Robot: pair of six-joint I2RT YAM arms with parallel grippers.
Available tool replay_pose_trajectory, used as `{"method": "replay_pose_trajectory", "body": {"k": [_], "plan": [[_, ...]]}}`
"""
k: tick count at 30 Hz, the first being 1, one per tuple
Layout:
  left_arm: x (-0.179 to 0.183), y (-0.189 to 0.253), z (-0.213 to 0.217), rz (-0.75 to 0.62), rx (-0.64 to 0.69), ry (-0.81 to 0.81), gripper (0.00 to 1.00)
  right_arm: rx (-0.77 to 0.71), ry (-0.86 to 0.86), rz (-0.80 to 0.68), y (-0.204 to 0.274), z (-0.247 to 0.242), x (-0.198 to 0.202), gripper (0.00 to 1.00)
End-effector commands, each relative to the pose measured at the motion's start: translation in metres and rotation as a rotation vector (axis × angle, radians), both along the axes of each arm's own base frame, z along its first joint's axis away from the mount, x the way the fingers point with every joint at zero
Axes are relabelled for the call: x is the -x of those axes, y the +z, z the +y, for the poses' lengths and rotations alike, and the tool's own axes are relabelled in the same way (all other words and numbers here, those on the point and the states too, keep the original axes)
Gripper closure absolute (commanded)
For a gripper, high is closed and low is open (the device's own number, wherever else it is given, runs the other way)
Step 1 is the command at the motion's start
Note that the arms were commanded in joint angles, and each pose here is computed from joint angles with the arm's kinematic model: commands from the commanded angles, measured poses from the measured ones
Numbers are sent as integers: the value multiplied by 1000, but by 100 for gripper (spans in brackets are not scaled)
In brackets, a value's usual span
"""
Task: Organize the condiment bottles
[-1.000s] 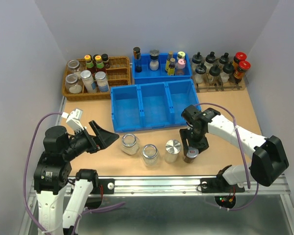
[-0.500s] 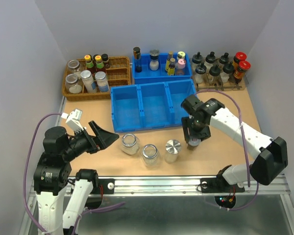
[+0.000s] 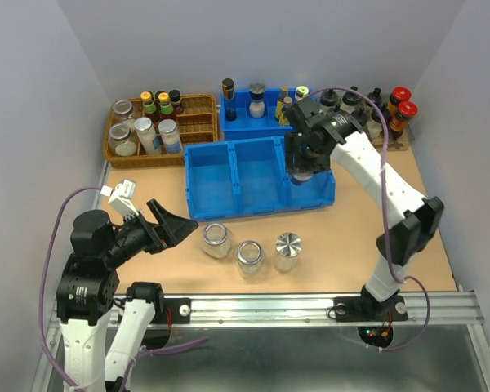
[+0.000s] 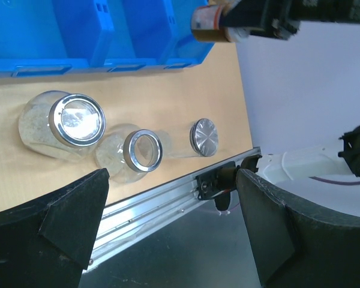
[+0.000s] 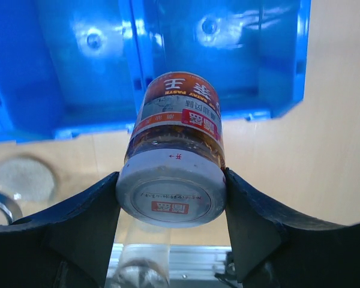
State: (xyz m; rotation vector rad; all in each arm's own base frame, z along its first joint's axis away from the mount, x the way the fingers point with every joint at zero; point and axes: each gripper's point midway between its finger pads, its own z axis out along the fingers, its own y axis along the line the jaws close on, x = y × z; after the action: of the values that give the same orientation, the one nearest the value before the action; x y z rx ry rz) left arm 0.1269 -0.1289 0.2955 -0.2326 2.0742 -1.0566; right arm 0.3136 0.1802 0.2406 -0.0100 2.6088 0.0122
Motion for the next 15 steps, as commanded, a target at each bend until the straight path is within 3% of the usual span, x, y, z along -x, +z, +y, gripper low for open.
{"method": "replay_pose_trajectory", "body": {"k": [1,8,15], "plan": [[-8,15,-3,-62,13,-17,1,-25,-72,-120,27,-10,-56,100],[-9,21,-4,-85,18,-17,1,-51,-124,-85,0,-25,-112,100],[-8,21,-3,-88,14,-17,1,-149,-83,6,-36,-10,-136,100]]}}
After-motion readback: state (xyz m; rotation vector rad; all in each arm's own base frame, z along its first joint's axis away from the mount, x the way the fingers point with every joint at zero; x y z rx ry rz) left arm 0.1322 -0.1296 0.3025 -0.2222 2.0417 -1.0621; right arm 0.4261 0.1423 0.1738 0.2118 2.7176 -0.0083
